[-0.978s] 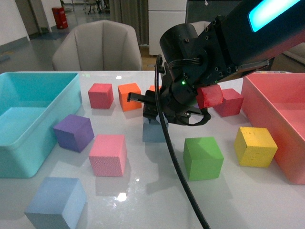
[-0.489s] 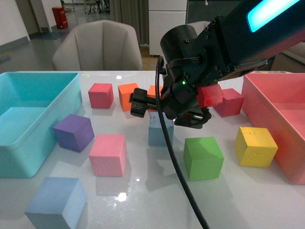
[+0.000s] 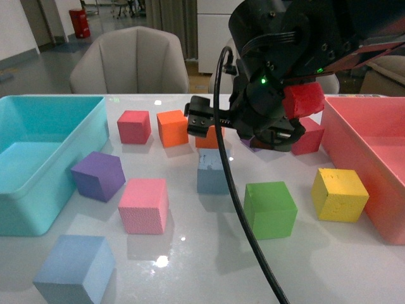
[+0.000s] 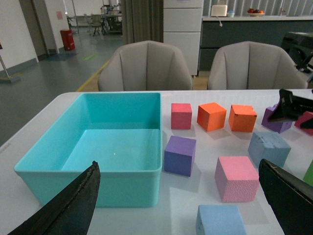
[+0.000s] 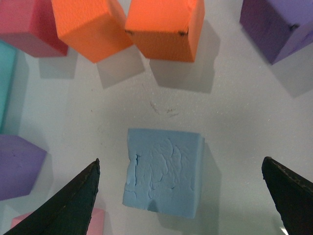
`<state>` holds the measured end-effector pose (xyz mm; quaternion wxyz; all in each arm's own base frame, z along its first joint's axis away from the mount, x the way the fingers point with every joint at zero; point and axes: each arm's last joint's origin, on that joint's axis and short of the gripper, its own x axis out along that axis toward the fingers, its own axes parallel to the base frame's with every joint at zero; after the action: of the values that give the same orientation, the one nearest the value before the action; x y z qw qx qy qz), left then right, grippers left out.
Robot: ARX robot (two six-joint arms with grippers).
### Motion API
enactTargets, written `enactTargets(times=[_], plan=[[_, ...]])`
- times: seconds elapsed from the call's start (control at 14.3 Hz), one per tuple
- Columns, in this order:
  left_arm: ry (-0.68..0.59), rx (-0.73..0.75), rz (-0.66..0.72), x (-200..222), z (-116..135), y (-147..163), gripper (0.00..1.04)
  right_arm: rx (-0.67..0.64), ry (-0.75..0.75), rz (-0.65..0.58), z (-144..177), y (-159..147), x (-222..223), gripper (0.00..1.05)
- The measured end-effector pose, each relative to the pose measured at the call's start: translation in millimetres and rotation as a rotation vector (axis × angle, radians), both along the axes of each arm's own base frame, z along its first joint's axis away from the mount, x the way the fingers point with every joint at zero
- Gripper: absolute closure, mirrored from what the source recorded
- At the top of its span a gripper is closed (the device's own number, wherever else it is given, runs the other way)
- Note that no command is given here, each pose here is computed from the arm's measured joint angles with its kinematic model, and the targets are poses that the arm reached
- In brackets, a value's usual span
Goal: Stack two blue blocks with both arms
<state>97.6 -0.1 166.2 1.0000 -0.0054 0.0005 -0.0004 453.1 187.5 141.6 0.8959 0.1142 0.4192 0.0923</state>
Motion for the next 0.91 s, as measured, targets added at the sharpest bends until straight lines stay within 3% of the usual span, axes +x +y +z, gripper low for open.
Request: enactTargets(times=[0.28,0.42,0.63,0.7,0.77,0.91], plan=[[0.000,0.000,0.000,0,0,0,0.07,0.022,-0.249,-0.067,55,-22,-40,0.06],[0.000,0.000,0.000,0,0,0,0.07,0.025,-0.403,-0.101,82,-40,-87,0.06],[0.000,0.000,0.000,0,0,0,0.07,0.015,-0.535,-0.162,91,-67,-173,0.06],[0.000,0.000,0.000,0,0,0,0.07,-0.011,-0.699,-0.215,95,-78,-199,0.13],[0.000,0.000,0.000,0,0,0,0.07,-0.089,-0.831,-0.222,95,-102,-229,0.28],[0.000,0.000,0.000,0,0,0,0.07,-0.237,-0.779,-0.210,62,-152,-287,0.57]])
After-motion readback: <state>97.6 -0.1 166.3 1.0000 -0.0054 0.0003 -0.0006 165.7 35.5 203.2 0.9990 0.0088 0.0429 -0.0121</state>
